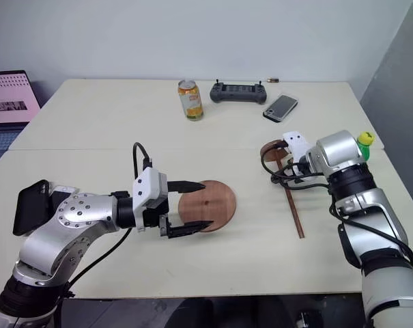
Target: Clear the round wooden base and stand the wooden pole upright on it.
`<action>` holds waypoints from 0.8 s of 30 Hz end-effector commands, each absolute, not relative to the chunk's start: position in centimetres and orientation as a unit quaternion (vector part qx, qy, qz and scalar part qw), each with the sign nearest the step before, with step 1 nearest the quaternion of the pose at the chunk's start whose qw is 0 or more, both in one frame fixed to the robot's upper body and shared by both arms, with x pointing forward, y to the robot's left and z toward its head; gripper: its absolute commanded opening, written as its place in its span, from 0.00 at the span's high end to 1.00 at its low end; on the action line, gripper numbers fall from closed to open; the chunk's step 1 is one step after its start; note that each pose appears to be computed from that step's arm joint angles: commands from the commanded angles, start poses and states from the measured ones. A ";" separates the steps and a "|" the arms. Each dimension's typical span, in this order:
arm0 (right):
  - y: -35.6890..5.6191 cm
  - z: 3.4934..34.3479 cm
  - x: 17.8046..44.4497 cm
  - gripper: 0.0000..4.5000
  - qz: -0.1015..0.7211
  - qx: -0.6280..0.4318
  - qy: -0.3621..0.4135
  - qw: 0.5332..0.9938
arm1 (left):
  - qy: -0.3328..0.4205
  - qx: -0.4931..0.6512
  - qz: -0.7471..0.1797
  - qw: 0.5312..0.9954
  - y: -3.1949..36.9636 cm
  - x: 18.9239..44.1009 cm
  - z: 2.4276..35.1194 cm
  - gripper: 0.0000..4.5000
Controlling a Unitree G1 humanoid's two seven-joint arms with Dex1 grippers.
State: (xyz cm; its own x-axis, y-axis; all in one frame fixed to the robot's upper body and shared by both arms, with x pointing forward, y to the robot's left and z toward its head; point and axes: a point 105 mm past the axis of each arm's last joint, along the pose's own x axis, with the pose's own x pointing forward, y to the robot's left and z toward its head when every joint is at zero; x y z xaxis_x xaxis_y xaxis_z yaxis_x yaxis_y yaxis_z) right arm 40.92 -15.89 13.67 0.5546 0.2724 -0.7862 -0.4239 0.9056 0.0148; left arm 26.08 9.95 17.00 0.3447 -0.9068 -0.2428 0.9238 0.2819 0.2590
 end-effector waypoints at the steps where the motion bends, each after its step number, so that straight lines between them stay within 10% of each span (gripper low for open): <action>1: -15.6 15.2 42.1 0.11 0.213 -0.096 0.405 0.884 | 0.002 0.185 -0.574 0.798 9.6 26.0 17.5 0.00; 15: -15.0 15.3 42.4 0.92 0.235 -0.080 0.412 0.877 | -0.010 0.173 -0.578 0.797 9.5 26.0 17.7 0.00; 24: -15.0 18.4 42.5 0.94 0.246 -0.034 0.378 0.892 | -0.007 0.173 -0.566 0.806 11.1 26.1 17.8 0.00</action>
